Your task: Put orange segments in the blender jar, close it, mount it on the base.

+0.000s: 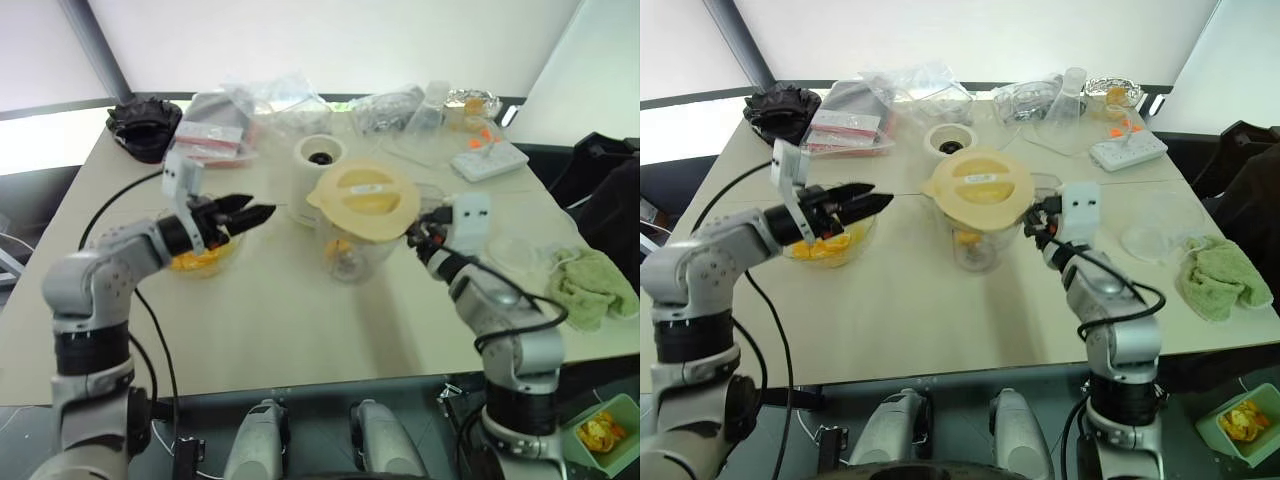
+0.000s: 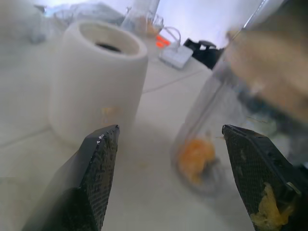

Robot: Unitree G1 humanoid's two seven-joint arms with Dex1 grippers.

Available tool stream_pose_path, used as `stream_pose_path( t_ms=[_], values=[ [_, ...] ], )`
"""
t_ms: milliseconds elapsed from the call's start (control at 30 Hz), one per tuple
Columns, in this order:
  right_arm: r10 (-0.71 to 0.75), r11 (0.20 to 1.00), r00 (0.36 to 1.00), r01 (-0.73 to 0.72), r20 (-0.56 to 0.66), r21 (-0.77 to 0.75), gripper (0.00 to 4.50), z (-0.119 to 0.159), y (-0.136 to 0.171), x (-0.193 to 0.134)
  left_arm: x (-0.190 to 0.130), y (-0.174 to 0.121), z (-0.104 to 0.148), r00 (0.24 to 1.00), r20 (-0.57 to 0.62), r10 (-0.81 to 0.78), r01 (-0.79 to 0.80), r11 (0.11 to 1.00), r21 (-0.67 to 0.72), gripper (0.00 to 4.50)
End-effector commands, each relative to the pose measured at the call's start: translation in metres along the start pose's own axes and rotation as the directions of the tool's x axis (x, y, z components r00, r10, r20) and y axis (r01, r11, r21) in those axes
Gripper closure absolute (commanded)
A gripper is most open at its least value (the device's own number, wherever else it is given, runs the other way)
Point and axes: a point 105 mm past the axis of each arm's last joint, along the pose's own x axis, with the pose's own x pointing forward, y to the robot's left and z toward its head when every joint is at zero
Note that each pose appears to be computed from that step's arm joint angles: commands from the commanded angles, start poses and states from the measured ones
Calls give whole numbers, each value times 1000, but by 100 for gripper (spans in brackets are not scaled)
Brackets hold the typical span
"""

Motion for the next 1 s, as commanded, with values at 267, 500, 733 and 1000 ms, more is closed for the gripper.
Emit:
stream_pose_path(
  t_ms=[267, 500, 733, 1000],
  values=[
    [-80, 997, 984, 77, 157, 27, 336, 146, -38, 14, -1, -40, -13, 994, 9, -110, 108, 988, 106, 94],
    [-104, 995, 974, 103, 201, 14, 336, 203, -24, 51, 2, -43, -21, 996, 45, -74, 64, 981, 183, 94],
    [-52, 999, 966, 54, 251, -2, 336, 224, 14, 91, 1, -43, -15, 988, 153, 23, -59, 971, 233, 94],
    [18, 999, 968, -27, 251, 30, 336, 223, 55, 119, -4, -46, -23, 984, 166, 69, -105, 969, 222, 94]
  ],
)
